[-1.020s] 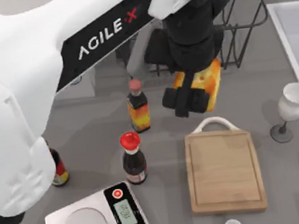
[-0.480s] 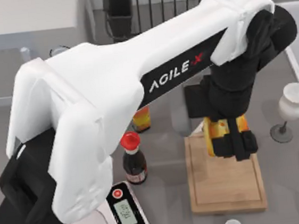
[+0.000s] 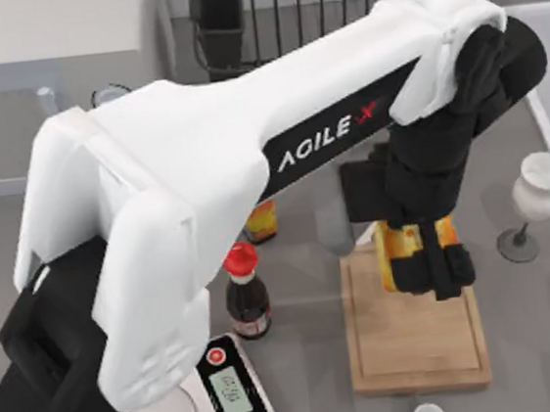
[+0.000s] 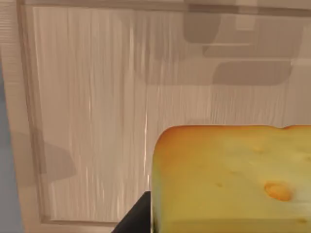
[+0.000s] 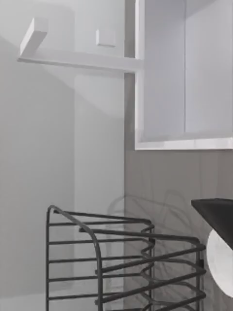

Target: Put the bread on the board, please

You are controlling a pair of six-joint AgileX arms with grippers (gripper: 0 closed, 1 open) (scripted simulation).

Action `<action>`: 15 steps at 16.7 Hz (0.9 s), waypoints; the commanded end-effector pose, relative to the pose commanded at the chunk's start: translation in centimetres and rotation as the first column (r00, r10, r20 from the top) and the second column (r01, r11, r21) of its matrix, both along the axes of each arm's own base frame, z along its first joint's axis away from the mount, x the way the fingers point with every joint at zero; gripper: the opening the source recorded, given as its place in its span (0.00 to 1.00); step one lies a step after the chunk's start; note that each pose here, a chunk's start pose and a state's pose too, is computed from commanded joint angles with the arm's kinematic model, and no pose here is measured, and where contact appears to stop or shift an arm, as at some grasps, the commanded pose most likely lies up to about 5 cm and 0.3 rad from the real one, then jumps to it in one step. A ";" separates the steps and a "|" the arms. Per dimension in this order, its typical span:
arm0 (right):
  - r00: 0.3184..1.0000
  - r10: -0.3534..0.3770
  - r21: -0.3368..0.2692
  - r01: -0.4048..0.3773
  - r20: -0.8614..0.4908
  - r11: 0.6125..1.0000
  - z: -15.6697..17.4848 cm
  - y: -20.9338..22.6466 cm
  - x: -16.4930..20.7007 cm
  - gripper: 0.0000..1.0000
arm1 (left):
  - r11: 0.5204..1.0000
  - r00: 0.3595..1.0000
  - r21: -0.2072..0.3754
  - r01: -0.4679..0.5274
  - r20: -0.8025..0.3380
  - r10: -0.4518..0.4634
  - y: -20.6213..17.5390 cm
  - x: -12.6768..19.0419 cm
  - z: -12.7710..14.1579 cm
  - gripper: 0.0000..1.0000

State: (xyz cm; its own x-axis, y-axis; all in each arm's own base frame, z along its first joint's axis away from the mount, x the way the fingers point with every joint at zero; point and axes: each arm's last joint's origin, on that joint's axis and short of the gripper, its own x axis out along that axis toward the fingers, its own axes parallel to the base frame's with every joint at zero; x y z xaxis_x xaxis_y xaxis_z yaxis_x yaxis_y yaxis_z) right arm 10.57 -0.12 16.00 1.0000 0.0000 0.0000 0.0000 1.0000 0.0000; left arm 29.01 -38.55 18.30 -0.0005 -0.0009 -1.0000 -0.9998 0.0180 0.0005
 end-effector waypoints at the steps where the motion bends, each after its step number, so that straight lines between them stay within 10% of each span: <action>1: 1.000 0.000 0.000 0.000 0.000 1.000 0.0 0.0 0.0 1.00 | 1.000 1.000 0.000 -0.001 0.000 0.001 0.0 0.0 -0.4 0.00; 15: 1.000 0.000 0.000 0.000 0.000 1.000 0.0 0.0 0.0 1.00 | 1.000 1.000 0.002 0.001 -0.001 -0.001 -0.2 -0.2 -4.2 0.00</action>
State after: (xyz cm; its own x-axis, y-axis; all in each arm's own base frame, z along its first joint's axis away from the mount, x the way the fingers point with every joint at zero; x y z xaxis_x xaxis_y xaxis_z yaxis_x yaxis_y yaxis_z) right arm 10.57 -0.12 16.00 1.0000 0.0000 0.0000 0.0000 1.0000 0.0000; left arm 28.82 -38.72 14.07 -0.0016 0.0010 -1.0000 -0.9998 0.0193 0.0017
